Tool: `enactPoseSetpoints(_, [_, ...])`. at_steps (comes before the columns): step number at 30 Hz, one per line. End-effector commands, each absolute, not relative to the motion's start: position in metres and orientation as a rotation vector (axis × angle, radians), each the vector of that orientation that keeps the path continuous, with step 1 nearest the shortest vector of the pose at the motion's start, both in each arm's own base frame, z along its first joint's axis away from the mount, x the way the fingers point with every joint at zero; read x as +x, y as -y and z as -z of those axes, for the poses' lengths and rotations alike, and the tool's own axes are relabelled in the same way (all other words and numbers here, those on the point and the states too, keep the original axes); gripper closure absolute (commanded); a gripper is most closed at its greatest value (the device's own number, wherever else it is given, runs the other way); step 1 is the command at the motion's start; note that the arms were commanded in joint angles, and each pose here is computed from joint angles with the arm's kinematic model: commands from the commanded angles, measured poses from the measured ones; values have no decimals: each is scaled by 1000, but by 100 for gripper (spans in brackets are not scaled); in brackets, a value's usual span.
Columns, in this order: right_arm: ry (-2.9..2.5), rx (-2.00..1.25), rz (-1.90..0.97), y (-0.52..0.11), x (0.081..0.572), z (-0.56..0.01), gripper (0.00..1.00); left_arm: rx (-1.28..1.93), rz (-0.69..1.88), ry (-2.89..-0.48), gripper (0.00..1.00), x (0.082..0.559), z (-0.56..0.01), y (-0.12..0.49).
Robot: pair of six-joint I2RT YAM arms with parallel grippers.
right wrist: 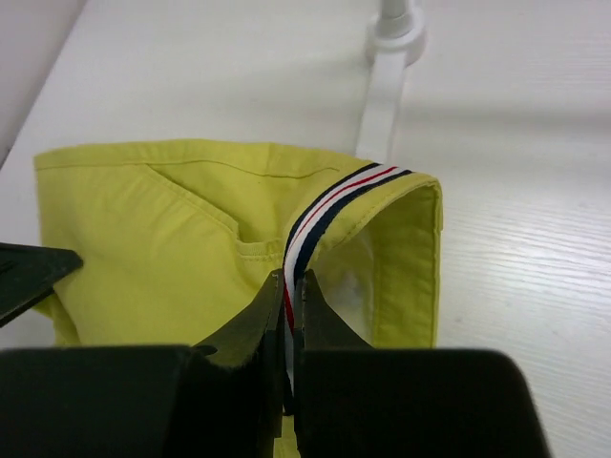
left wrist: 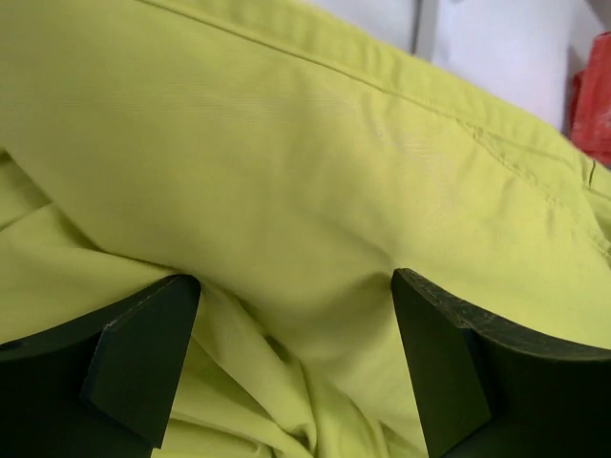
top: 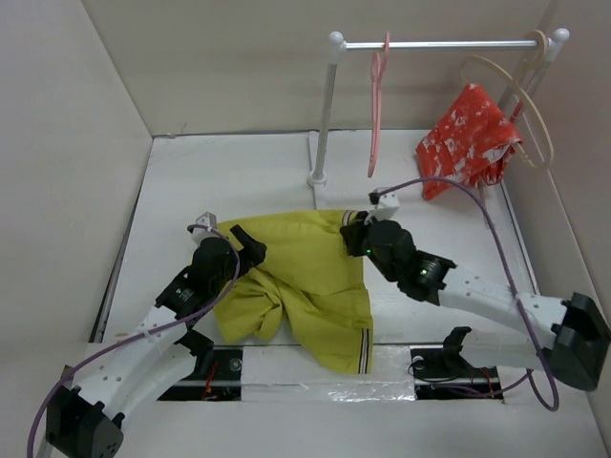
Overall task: Place the trousers on the hanger
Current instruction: Flatten out the trousers at the center of the board.
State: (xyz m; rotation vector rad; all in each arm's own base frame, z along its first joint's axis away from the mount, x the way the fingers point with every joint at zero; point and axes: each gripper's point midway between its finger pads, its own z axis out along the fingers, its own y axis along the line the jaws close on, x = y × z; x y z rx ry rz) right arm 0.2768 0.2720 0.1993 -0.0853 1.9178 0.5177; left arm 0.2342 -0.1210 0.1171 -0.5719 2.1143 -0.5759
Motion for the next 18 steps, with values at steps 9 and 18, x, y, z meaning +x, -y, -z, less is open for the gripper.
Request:
enactPoseSetpoints(9, [-1917,230,-258,-127,273,-171,100,-660,514,-1954,20,261,-146,98])
enactPoseSetpoints(18, [-1870,301,-203,-79,290,-190,100,-746,423,-2120,20,242,-87,92])
